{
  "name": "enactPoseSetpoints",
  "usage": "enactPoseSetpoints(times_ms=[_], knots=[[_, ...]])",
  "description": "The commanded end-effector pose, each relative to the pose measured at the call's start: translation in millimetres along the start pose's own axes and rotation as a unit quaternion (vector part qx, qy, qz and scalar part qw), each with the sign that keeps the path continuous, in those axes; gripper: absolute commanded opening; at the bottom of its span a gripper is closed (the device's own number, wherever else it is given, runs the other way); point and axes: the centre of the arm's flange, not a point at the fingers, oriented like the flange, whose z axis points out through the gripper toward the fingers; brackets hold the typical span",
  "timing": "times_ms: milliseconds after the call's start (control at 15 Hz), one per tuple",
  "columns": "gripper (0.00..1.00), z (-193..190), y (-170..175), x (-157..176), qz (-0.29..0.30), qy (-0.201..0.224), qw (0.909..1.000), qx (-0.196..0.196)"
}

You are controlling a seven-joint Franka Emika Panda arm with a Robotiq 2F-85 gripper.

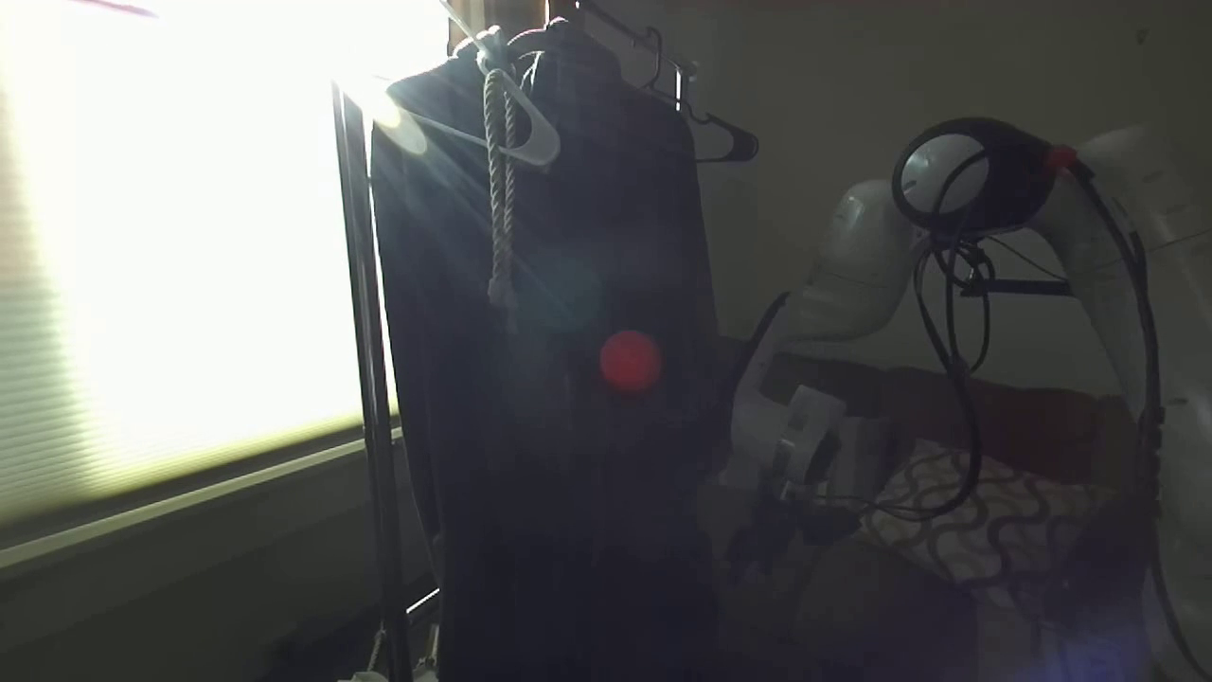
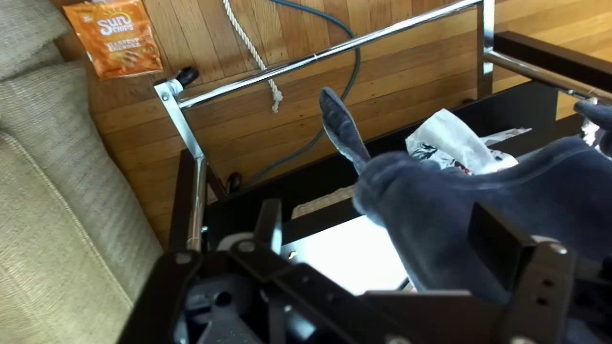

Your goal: Take the bottle out of the coat and place it on the bench

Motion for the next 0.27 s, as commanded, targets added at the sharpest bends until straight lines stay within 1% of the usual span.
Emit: enactPoseSetpoints(times_ms=[0,67,133,200], knots=[[1.0,-51.5,-25.4,-72.3,-0.019,0.04,0.999,0.002],[1.0,-22.2,-12.4,-24.8,-0.001,0.019,0.9998,-0.006],[1.0,-30.2,-16.0,-30.5,-0.007,0.023,0.9997,-0.005],[1.0,-32.6,-17.1,-28.6,-0.007,0.026,0.9996,-0.005]])
